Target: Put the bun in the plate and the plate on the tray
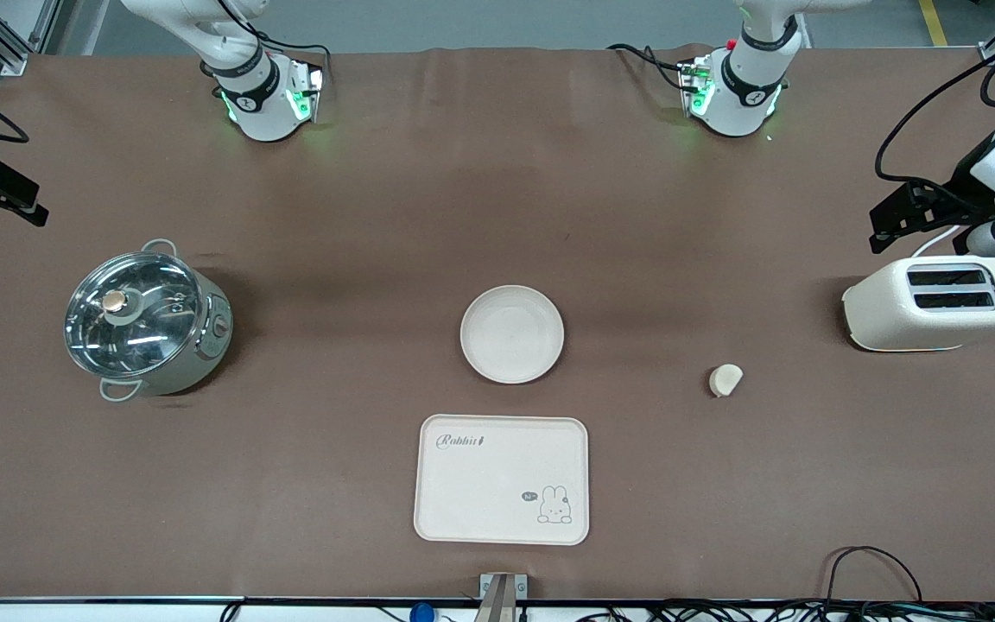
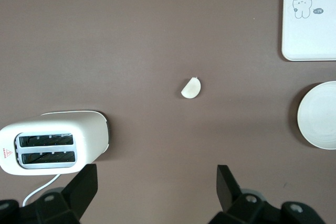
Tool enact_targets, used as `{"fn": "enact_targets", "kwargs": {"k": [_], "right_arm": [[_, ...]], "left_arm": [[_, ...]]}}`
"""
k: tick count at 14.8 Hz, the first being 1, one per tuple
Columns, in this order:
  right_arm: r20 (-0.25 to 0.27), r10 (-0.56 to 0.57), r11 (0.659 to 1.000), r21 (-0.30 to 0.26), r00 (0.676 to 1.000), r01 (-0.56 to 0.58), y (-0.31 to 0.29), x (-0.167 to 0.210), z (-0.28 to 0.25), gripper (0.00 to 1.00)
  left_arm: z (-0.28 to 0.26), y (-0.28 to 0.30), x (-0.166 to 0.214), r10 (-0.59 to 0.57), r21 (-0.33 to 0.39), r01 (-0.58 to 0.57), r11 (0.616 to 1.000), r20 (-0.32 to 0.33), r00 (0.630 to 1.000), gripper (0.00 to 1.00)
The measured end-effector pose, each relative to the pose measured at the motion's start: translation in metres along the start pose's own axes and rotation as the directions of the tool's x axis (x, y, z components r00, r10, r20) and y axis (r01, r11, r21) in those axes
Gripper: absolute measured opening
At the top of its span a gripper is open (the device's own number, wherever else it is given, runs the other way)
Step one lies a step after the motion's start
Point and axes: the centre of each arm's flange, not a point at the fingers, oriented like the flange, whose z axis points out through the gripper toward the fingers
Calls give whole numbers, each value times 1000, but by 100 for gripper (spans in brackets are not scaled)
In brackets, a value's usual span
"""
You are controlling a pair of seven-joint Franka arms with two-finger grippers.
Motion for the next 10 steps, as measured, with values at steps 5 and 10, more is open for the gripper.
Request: {"fn": "enact_targets", "kwargs": {"k": [5, 10], "right_arm": [[-1, -21, 1000, 21, 1000, 21, -12, 0, 0, 100], [-8, -115, 989, 89, 993, 115, -73, 9, 14, 100]], "left_arm": [[4, 1, 1, 1, 0, -1, 1000, 10, 1000, 100], [146, 9, 48, 18, -18, -15, 1000, 155, 988, 100]]}}
